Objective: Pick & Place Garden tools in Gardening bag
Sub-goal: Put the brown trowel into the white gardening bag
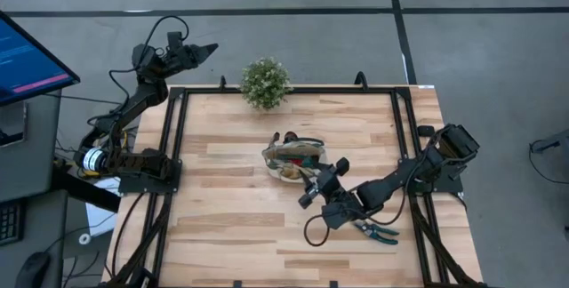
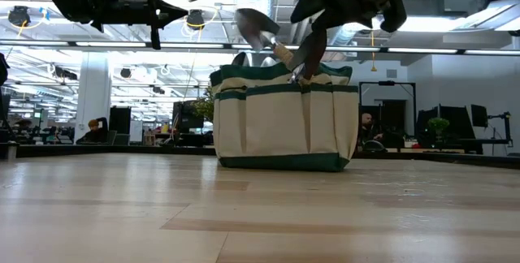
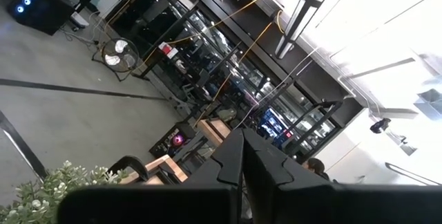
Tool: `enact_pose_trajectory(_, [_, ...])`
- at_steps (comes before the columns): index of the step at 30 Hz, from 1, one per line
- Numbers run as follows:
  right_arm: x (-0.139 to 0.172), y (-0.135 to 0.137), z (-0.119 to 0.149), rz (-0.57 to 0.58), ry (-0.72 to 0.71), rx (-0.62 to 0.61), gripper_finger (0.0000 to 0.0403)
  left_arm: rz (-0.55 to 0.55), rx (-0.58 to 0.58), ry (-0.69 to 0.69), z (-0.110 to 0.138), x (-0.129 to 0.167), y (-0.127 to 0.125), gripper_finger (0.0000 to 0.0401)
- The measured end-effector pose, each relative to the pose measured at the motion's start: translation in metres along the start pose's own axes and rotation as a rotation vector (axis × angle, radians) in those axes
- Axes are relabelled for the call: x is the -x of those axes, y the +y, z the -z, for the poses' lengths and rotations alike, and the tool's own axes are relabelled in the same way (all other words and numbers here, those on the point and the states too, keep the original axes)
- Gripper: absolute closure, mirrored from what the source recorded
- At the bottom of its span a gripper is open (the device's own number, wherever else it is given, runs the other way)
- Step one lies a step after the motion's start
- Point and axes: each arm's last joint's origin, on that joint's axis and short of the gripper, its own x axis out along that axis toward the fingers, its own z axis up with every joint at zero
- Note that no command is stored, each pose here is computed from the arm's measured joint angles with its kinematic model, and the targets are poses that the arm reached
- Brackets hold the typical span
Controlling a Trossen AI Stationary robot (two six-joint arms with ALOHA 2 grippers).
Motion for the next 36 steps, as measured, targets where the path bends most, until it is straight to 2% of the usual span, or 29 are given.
enact_pose_trajectory(5, [0.001, 0.0, 0.0, -0.002, -0.001, -0.001, 0.0187, 0.008, 0.0, 0.014, 0.0, 0.0, 0.0, 0.0393])
enact_pose_trajectory(8, [0.001, 0.0, -0.004, -0.007, -0.002, 0.048, 0.0184, 0.015, 0.0, 0.026, 0.001, 0.0, 0.0, 0.0393])
enact_pose_trajectory(13, [-0.002, 0.002, -0.049, -0.164, 0.014, 0.179, 0.0187, 0.018, 0.001, 0.033, 0.001, 0.0, 0.0, 0.0393])
enact_pose_trajectory(17, [-0.015, -0.009, -0.081, -0.279, 0.048, 0.184, 0.0191, 0.019, 0.004, 0.035, 0.001, 0.0, 0.0, 0.0393])
enact_pose_trajectory(21, [-0.04, -0.026, -0.108, -0.423, 0.181, 0.185, 0.0195, 0.023, 0.005, 0.042, 0.001, 0.0, -0.001, 0.0393])
enact_pose_trajectory(27, [-0.079, -0.029, -0.133, -0.581, 0.395, 0.223, 0.0194, 0.038, 0.005, 0.068, 0.002, 0.0, -0.001, 0.0393])
enact_pose_trajectory(32, [-0.091, -0.019, -0.134, -0.604, 0.531, 0.324, 0.0193, 0.057, 0.015, 0.101, 0.003, 0.0, -0.002, 0.0393])
enact_pose_trajectory(36, [-0.1, -0.007, -0.129, -0.601, 0.575, 0.388, 0.0193, 0.061, 0.03, 0.11, 0.003, 0.0, -0.002, 0.0393])
